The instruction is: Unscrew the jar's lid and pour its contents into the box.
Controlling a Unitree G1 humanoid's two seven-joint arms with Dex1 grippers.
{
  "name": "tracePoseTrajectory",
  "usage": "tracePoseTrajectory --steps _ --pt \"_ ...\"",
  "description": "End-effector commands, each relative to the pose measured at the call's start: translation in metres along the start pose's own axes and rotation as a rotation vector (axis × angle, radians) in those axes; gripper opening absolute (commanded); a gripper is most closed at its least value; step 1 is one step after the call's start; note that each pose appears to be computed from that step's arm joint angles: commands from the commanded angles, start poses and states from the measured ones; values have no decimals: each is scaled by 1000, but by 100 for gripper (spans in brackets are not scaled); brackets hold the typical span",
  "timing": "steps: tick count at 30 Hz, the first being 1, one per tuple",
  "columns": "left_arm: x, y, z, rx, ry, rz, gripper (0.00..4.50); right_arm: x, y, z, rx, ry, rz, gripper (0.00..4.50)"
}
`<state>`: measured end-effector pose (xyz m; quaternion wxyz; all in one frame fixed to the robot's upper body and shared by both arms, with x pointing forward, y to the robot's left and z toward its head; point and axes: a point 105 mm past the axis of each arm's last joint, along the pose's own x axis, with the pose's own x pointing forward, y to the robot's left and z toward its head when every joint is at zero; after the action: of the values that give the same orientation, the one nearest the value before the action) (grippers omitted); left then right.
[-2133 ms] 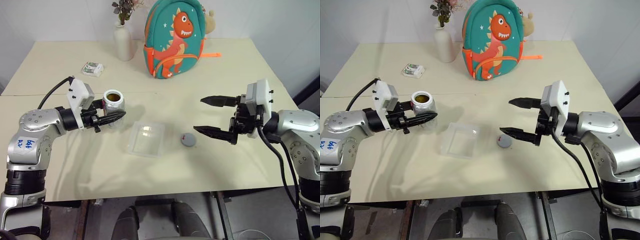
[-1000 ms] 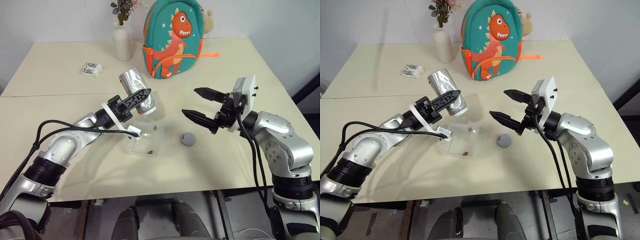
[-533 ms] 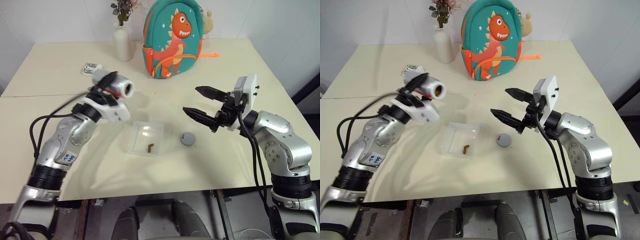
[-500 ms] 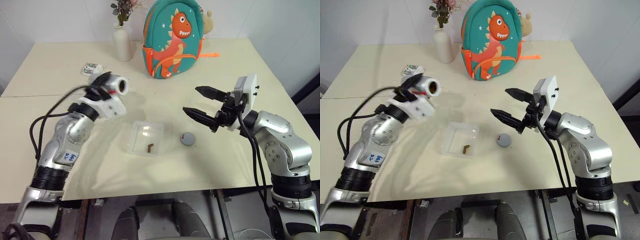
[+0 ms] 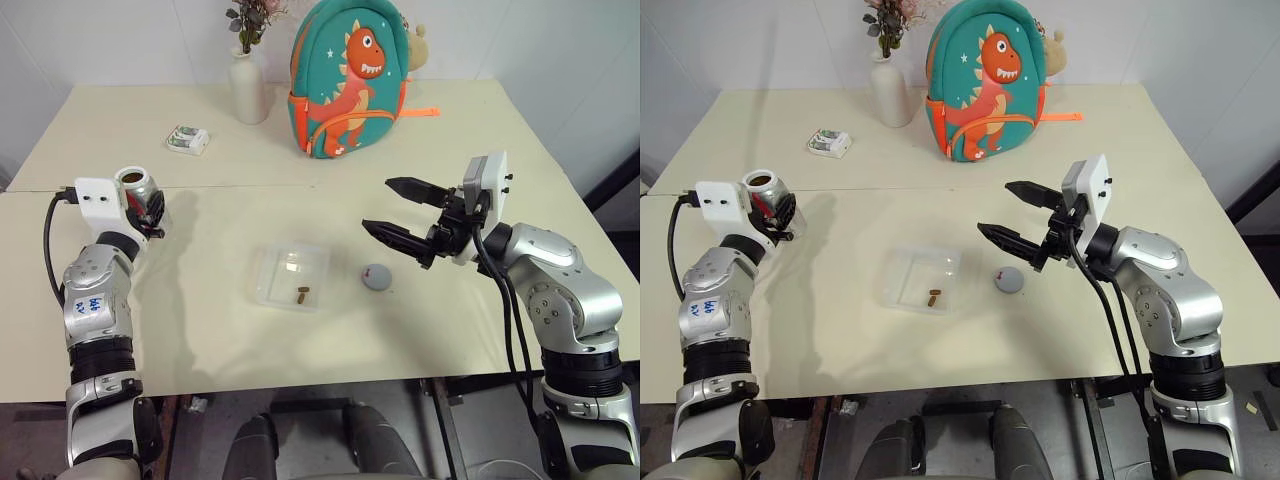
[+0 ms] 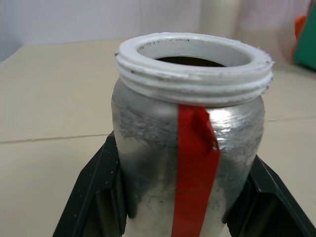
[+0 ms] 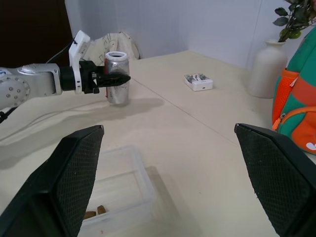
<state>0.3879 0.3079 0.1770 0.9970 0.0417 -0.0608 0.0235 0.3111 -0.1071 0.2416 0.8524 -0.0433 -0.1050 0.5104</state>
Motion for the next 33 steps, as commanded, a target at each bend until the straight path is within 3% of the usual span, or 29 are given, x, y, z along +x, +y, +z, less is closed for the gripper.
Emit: tracePoseTrajectory --steps 1,4,12,18,25,29,33 --pt "-2 2 6 8 -55 -6 199 2 7 16 -47 -32 33 447" --pt "-4 1 0 -23 -47 -16 199 3 7 17 -49 -36 34 447" --pt "-8 7 -8 -32 -9 -17 441 6 8 18 -54 -49 38 450" --pt "-16 7 -12 32 41 -43 446 5 8 19 -57 -53 40 450" --pt "-60 17 -2 283 90 -144 446 -5 6 15 -66 -24 26 450" --pt "-90 0 18 430 57 -384 446 -19 4 10 -74 25 33 450" --pt "-124 -46 37 425 3 -786 446 -26 5 8 -108 78 81 450"
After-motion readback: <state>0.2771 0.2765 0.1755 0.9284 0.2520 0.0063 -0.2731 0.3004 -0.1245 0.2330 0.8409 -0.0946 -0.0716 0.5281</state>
